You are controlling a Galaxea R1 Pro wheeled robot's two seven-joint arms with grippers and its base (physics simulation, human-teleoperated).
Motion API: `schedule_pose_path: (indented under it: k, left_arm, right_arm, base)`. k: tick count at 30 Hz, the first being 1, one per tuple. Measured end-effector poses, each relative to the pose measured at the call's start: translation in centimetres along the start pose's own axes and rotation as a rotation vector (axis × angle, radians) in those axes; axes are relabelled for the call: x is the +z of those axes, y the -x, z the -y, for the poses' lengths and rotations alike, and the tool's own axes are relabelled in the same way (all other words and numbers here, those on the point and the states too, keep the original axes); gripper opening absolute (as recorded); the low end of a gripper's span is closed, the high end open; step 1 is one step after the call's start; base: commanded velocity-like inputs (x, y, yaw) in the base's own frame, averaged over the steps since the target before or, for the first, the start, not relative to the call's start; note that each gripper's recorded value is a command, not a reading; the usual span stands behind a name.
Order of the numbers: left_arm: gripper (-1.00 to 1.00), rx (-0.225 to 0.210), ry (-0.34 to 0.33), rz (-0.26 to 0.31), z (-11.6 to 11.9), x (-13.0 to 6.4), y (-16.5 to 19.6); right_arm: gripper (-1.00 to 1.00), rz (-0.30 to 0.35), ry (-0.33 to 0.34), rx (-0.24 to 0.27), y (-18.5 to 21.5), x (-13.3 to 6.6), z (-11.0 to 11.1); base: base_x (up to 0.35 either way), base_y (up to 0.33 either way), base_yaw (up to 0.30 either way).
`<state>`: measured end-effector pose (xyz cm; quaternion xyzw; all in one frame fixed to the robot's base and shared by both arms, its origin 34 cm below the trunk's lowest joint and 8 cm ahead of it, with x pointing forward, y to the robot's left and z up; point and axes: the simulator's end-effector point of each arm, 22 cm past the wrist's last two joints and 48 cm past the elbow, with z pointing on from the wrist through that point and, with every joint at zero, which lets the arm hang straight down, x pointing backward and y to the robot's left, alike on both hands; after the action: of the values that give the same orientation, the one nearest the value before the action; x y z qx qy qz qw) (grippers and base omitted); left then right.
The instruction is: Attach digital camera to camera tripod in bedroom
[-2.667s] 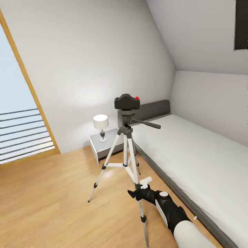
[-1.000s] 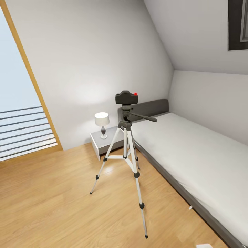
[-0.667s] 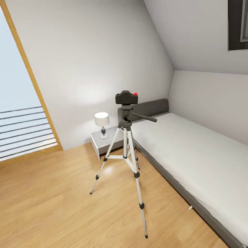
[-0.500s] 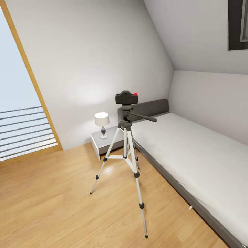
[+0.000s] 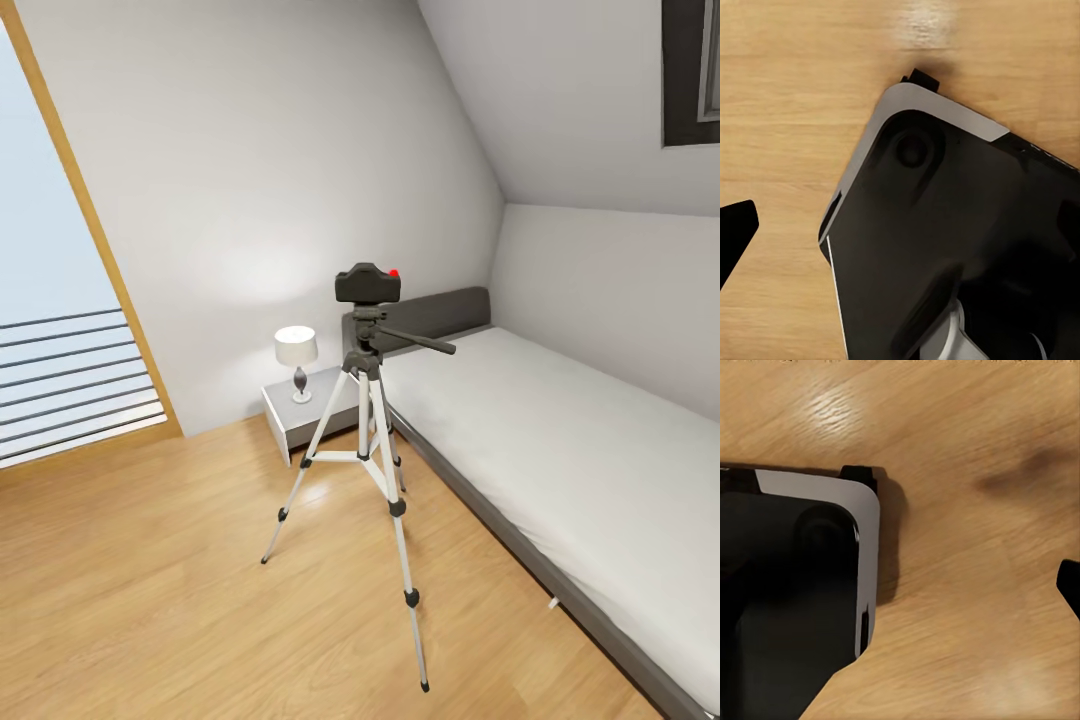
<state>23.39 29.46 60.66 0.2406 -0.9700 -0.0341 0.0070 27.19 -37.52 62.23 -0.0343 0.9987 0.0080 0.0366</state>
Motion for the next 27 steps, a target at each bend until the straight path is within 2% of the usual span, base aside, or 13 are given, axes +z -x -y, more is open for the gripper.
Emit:
schedule_pose_path:
  k: [14, 27]
  left_arm:
    - [1.00, 0.002, 0.001, -0.001, -0.2, 0.0, -0.4]
    - [1.00, -0.002, -0.001, 0.061, -0.2, 0.0, 0.8]
  right_arm:
    - [1.00, 0.004, -0.002, 0.007, 0.1, 0.0, 0.0]
    - [1.00, 0.007, -0.002, 0.009, 0.2, -0.1, 0.0]
  base:
    - [0.000, 0.000, 0.000]
    - [0.000, 0.000, 0.000]
